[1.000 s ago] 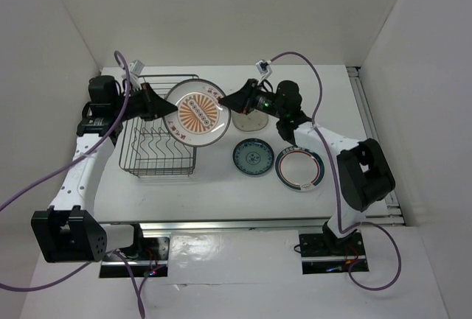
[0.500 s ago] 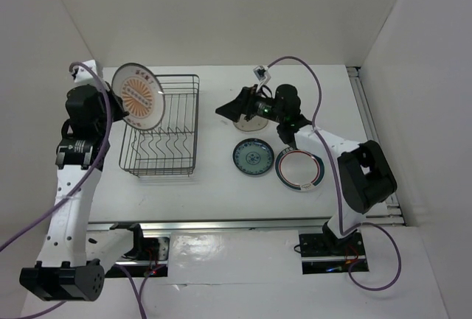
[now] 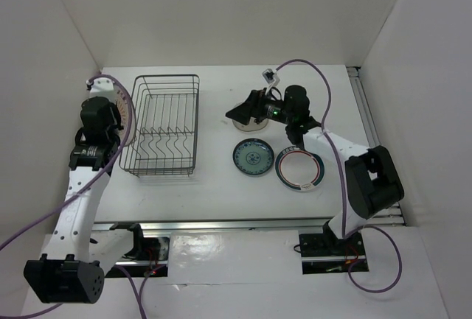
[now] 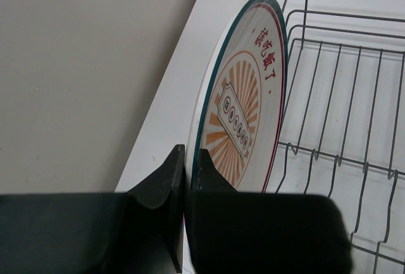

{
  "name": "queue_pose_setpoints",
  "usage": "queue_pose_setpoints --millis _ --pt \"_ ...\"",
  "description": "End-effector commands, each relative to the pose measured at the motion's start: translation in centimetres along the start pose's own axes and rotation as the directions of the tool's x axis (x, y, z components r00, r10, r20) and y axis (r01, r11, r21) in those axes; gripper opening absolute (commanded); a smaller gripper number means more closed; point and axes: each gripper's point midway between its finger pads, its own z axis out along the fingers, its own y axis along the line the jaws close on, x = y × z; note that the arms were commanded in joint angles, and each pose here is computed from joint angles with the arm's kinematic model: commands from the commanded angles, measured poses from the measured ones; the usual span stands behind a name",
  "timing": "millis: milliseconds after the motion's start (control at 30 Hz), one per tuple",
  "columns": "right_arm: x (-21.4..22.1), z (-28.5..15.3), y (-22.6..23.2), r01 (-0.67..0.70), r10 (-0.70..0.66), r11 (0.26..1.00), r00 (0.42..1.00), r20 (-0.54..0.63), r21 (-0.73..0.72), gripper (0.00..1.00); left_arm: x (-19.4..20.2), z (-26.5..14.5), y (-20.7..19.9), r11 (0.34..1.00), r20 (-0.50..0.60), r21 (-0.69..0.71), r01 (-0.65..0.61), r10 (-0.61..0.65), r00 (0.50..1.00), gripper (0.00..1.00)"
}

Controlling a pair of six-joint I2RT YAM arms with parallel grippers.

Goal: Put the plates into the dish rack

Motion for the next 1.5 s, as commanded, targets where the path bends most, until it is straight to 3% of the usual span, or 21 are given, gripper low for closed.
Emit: queue_pose_setpoints --millis 0,333,767,867,900,1100,1233,1300,1333,1367,1400,1467 --pt "-1.1 -1.5 1.3 0.048 -0.047 0.998 0.999 0.026 -0.035 1.00 -4.3 -0.3 0.8 0.999 0.167 -0.024 0.025 -0.020 0.986 0.00" --pt "-2.2 -3.4 1.0 0.033 -0.030 0.998 0.998 0.062 -0.053 1.00 -1.8 1.6 -1.7 0.998 0.116 0.061 0.001 -0.009 0.993 0.00" --pt "-3.0 -4.6 1.4 0.028 -0.023 0.998 0.996 0.085 -0.057 1.00 1.1 3.4 -2.7 0.998 0.021 0.061 -0.013 0.012 1.000 0.00" --pt "-3.0 -4.6 1.4 0.028 -0.023 0.998 0.996 0.085 -0.057 1.00 1.6 3.5 -2.3 1.000 0.008 0.028 0.013 -0.013 1.000 0.15" --pt "-3.0 -4.6 1.4 0.028 -0.023 0.998 0.996 0.085 -0.057 1.00 1.8 3.5 -2.1 1.000 -0.001 0.015 0.021 -0.021 1.000 0.27" --pt "-2.9 -4.5 0.3 0.021 -0.021 1.000 0.996 0.088 -0.007 1.00 1.7 3.6 -1.7 0.999 -0.002 -0.018 0.040 -0.040 0.999 0.30" --pt "-2.7 -5.0 -0.8 0.025 -0.032 0.997 0.996 0.087 0.077 1.00 1.2 3.4 -1.6 0.998 0.001 -0.018 0.064 -0.064 0.998 0.42" --pt "-3.1 -5.5 -2.7 0.034 -0.051 0.983 0.995 0.087 0.183 1.00 0.8 3.2 -1.8 0.997 0.012 -0.004 0.081 -0.081 0.997 0.54" --pt "-3.5 -5.7 -3.0 0.063 -0.084 0.975 0.992 0.090 0.214 1.00 0.4 2.8 -1.6 0.996 0.027 -0.003 0.088 -0.088 0.996 0.65" --pt "-3.6 -6.0 -3.4 0.066 -0.091 0.967 0.992 0.090 0.246 1.00 0.1 2.5 -1.7 0.994 0.037 0.009 0.105 -0.105 0.994 0.88" --pt "-3.6 -6.2 -4.3 0.058 -0.089 0.953 0.992 0.090 0.298 1.00 -0.1 2.3 -1.9 0.994 0.045 0.025 0.108 -0.109 0.993 1.00" --pt "-3.7 -7.1 -6.8 0.054 -0.093 0.919 0.992 0.083 0.391 1.00 -0.4 1.8 -2.4 0.988 0.050 0.062 0.142 -0.145 0.988 1.00"
